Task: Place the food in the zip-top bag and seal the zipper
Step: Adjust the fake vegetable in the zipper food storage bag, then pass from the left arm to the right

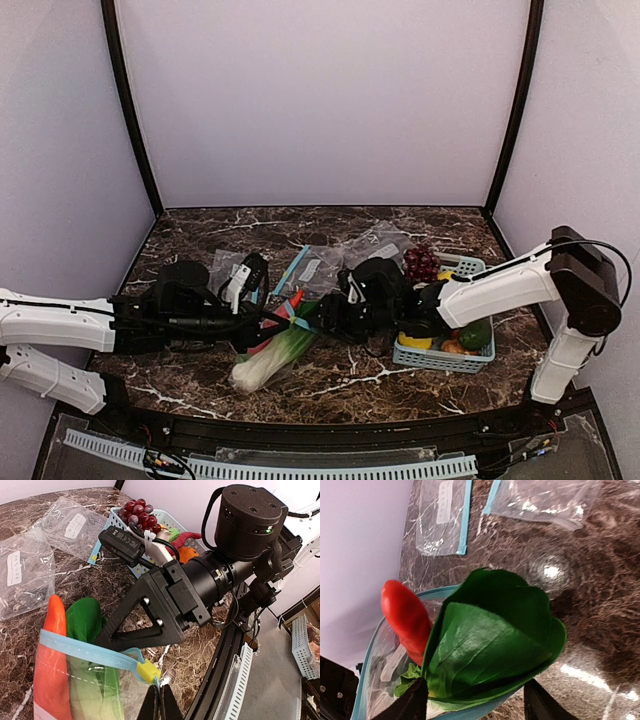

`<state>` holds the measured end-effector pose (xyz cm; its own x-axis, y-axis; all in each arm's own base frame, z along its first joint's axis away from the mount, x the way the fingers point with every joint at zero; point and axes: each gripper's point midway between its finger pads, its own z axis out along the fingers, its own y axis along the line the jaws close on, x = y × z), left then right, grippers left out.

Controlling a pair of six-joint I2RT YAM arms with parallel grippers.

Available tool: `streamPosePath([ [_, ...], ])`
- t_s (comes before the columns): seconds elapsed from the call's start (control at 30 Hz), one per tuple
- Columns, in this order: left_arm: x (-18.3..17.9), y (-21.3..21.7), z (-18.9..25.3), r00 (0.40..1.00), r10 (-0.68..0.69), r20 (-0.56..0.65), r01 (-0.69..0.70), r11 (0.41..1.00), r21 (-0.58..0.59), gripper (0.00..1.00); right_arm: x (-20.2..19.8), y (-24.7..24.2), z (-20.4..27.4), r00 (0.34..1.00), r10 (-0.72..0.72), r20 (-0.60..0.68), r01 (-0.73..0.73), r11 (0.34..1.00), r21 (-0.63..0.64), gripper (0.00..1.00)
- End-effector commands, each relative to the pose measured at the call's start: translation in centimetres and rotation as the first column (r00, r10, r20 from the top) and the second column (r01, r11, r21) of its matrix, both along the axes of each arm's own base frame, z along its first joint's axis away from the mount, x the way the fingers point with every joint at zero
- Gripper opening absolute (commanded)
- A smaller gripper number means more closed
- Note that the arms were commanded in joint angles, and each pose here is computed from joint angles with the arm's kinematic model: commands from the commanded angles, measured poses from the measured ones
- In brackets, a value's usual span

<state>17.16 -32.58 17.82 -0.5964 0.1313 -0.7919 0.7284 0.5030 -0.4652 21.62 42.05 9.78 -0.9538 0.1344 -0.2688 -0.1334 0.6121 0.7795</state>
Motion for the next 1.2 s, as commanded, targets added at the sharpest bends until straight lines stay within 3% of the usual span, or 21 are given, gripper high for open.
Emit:
streamPosePath([
  [0.0, 0.2, 0.6, 0.2, 1.000, 0.015, 0.024, -0.016, 1.000, 0.006, 0.01, -1.9, 2.7, 1.5, 0.997, 0.059, -0.040, -0.055, 0.994, 0.099, 0.53],
  [0.07, 0.1, 0.5, 0.2, 1.000, 0.012, 0.025, -0.012, 1.000, 0.007, 0.01, -1.7, 2.7, 1.8, 0.998, 0.046, -0.043, -0.041, 0.993, 0.109, 0.44],
  [0.17, 0.1, 0.8, -0.1, 1.000, 0.014, 0.024, -0.015, 1.000, 0.023, 0.01, -1.6, 2.8, 2.8, 0.998, 0.040, -0.041, -0.034, 0.991, 0.129, 0.44],
  [0.27, 0.3, 1.3, 0.1, 0.999, 0.034, 0.039, -0.036, 0.999, 0.035, 0.01, -1.8, 2.7, 3.5, 0.998, 0.040, -0.049, -0.033, 0.991, 0.130, 0.57],
  [0.4, 0.5, 1.7, 0.1, 0.997, 0.043, 0.056, -0.046, 0.997, 0.056, 0.01, -2.6, 2.3, 3.4, 0.994, 0.036, -0.102, -0.023, 0.991, 0.129, 0.65],
  [0.77, 1.0, 1.6, 0.4, 0.994, 0.040, 0.099, -0.048, 0.995, 0.087, 0.01, -4.1, 4.0, 5.2, 0.974, 0.091, -0.207, -0.047, 0.977, 0.208, 0.70],
  [1.17, 1.7, 1.1, 2.2, 0.978, 0.035, 0.207, -0.048, 0.997, 0.061, 0.01, -3.6, 5.3, 4.7, 0.953, 0.050, -0.299, 0.012, 0.979, 0.202, 0.60],
])
